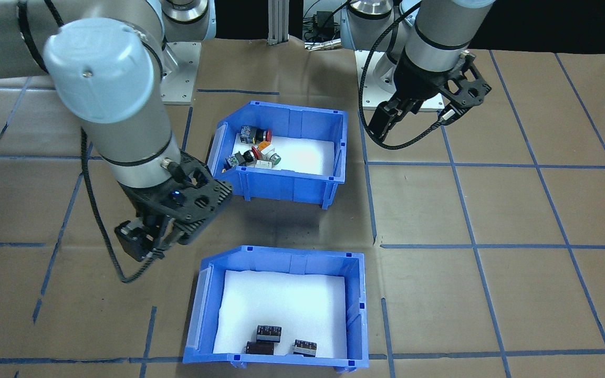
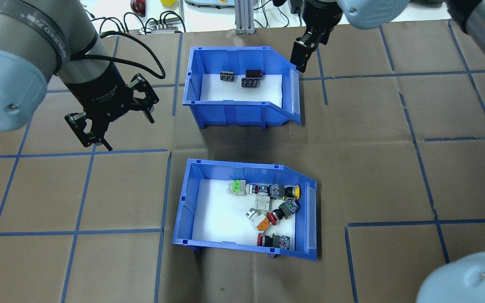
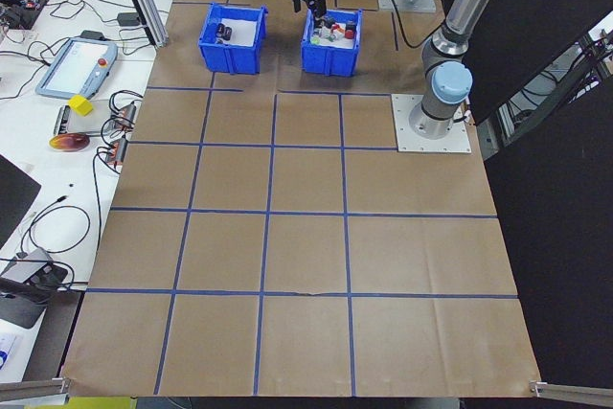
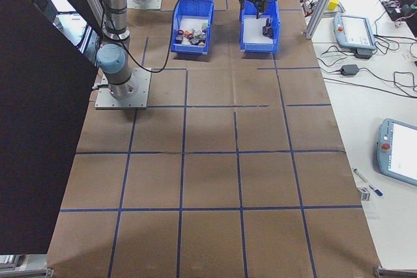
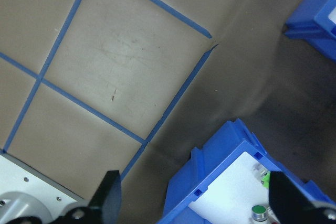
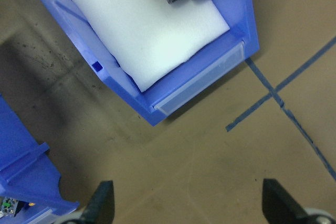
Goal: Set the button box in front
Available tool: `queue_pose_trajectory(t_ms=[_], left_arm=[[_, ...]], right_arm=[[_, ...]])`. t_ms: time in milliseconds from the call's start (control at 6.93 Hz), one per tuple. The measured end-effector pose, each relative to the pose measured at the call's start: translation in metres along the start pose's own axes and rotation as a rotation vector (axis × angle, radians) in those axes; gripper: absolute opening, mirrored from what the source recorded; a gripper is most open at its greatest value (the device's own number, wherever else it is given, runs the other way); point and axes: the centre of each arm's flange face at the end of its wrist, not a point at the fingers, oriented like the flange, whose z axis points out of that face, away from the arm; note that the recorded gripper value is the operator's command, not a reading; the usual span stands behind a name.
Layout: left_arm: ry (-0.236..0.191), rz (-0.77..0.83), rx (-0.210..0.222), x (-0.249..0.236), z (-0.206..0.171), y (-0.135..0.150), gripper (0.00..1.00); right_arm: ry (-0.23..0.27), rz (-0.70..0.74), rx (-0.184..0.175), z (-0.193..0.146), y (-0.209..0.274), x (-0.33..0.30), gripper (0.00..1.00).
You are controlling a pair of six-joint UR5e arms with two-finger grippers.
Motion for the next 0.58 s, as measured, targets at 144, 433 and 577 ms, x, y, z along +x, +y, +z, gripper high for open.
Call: queue_pose_trajectory(t_ms=[144,433,577], left_arm=[[-0.022,-0.094,-0.011,0.003,0.015,0.032,0.99],[-0.014,-0.259,-0.009,-0.005,0.055,0.091,0.99],[0.016,-0.338,-0.023,-0.014,0.086,0.115,0.99]], right_arm=[[0.005,-0.108,0.006,0.008,-0.035,-0.012,1.00],[0.005,-0.301,0.010,0.024,-0.091,-0.050,1.00],[-0.005,-0.383,0.004,0.032,-0.110,-0.073,1.00]])
